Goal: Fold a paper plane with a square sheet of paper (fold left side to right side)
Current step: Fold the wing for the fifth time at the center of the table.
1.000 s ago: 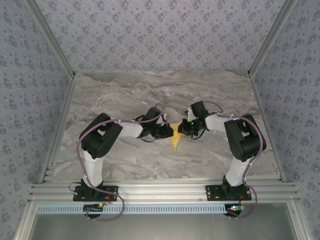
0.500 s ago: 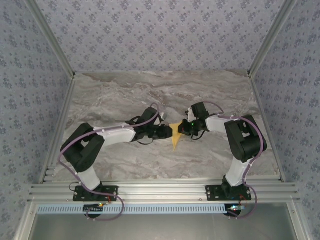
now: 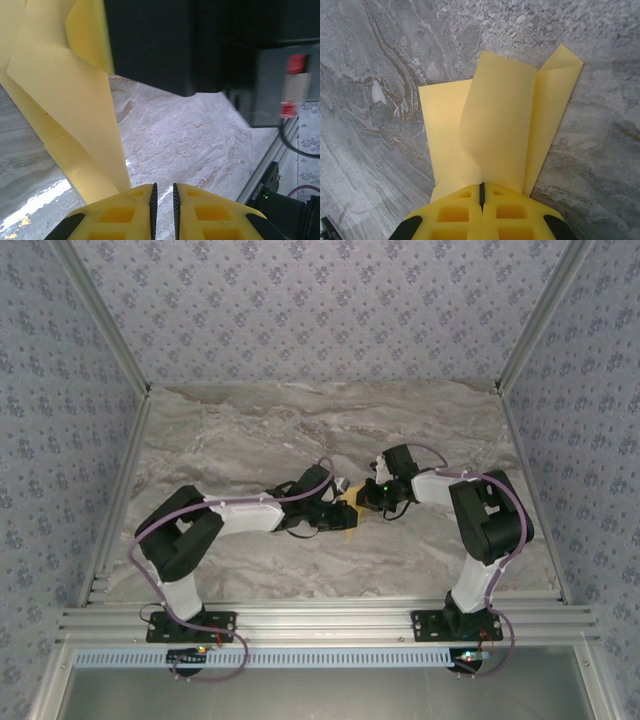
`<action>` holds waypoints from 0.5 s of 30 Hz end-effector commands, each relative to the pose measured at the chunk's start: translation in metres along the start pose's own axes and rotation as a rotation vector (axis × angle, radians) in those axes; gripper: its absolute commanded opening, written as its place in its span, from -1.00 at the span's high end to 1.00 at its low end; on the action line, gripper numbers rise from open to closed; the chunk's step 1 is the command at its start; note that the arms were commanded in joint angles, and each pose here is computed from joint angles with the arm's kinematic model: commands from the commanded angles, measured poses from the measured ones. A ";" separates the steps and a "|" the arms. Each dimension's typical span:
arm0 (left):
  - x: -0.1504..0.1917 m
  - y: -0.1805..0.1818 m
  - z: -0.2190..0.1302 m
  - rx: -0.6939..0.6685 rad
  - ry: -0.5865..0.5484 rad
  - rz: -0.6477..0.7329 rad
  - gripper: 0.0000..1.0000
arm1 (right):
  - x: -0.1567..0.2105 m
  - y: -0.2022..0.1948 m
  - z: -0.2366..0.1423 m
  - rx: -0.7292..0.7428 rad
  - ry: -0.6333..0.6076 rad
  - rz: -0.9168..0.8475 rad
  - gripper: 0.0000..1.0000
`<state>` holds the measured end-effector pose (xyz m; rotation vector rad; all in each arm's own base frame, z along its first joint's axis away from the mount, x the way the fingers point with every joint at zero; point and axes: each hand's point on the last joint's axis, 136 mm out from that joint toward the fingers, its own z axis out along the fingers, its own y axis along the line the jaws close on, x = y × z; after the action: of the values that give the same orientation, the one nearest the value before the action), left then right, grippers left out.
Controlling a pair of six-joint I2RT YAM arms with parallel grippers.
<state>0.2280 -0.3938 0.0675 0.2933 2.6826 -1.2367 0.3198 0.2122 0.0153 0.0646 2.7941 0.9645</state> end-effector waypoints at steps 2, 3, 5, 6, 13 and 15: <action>0.001 -0.005 0.008 0.016 0.014 0.000 0.67 | 0.051 -0.055 0.010 0.198 0.149 0.089 0.94; 0.001 -0.003 0.008 0.011 0.017 -0.003 0.67 | 0.052 -0.055 0.010 0.200 0.150 0.089 0.94; 0.006 0.004 0.012 -0.004 0.031 -0.012 0.67 | 0.052 -0.056 0.010 0.201 0.153 0.090 0.94; 0.008 0.006 0.013 -0.007 0.035 -0.014 0.68 | 0.052 -0.056 0.010 0.202 0.153 0.090 0.94; 0.021 0.022 0.023 -0.028 0.058 -0.043 0.68 | 0.051 -0.055 0.011 0.202 0.156 0.088 0.94; 0.022 0.026 0.024 -0.038 0.058 -0.045 0.67 | 0.052 -0.055 0.012 0.204 0.160 0.086 0.94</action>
<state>0.2201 -0.3928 0.0358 0.2708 2.7544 -1.2025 0.3197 0.2122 0.0152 0.0607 2.7941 0.9636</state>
